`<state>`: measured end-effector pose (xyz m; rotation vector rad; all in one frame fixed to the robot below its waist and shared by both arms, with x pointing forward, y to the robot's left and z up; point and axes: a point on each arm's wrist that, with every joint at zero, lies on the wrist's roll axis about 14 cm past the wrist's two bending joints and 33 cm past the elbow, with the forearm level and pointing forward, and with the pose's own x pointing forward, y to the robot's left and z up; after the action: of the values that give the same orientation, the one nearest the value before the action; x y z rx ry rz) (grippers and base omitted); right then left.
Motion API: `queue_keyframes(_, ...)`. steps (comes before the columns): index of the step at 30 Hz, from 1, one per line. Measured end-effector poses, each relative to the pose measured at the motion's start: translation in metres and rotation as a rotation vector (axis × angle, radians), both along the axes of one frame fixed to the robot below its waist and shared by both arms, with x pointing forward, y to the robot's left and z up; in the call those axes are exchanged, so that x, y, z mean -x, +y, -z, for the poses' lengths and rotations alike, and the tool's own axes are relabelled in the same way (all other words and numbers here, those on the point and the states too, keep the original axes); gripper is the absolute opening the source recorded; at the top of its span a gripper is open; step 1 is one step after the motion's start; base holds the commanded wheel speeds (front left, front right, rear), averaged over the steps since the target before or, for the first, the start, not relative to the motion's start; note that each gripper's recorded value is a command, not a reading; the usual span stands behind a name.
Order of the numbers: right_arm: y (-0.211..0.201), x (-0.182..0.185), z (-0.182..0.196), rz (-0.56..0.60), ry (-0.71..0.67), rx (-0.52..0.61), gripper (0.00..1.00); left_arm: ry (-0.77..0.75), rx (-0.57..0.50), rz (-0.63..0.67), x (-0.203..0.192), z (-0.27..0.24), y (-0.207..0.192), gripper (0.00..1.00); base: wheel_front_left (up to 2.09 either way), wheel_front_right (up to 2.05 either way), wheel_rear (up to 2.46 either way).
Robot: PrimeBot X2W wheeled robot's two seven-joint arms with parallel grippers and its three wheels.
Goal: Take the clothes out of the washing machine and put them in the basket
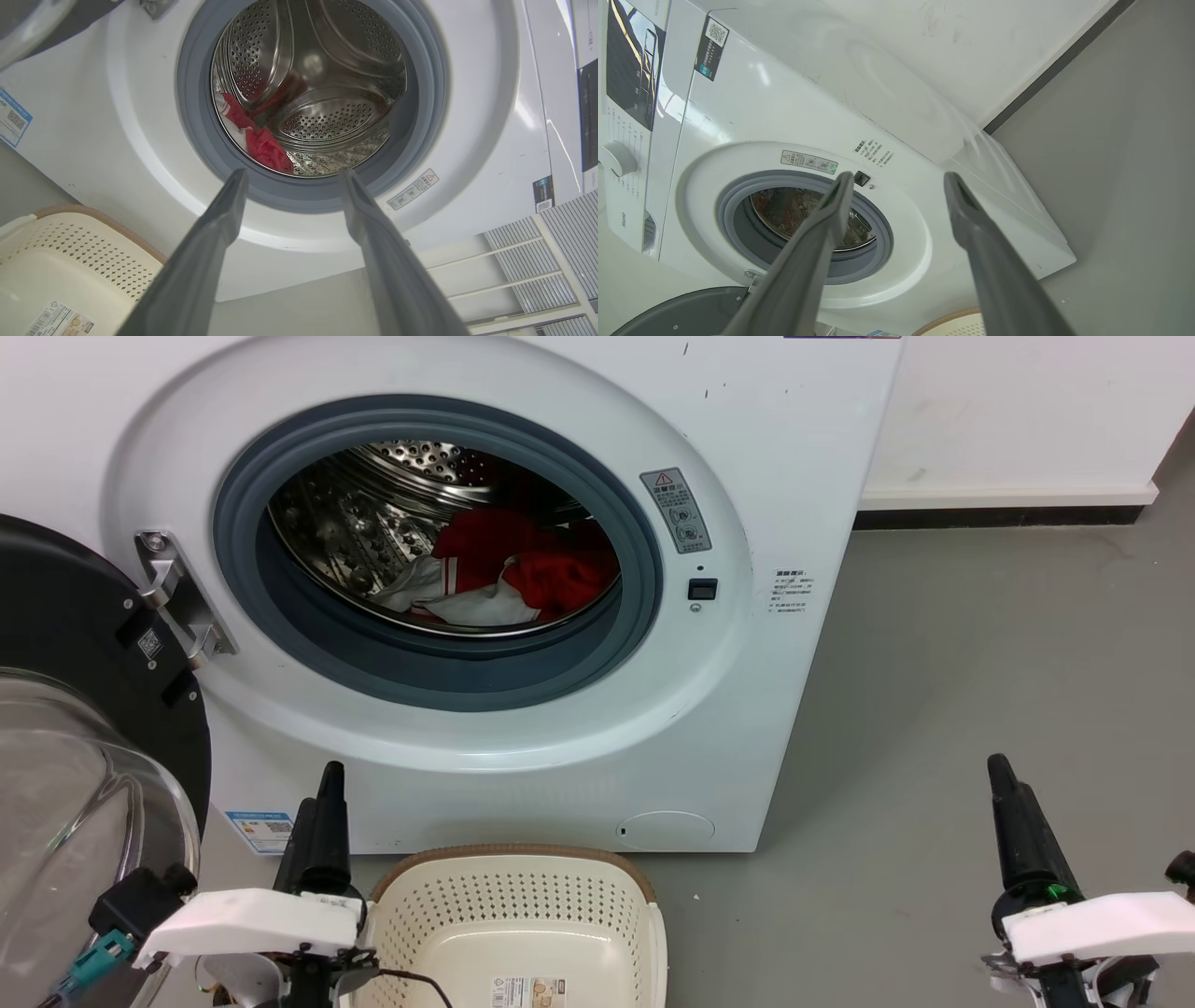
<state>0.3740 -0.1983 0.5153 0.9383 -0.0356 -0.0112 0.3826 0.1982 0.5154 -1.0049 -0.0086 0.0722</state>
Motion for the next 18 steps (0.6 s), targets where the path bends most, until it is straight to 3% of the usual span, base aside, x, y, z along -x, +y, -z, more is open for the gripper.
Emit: queue_keyframes(18,0.009,0.006,-0.011,-0.008,-0.046,0.342,1.0,-0.03,-0.3,-0.003,0.003,-0.013,-0.011,1.0,0.0,0.0,0.0)
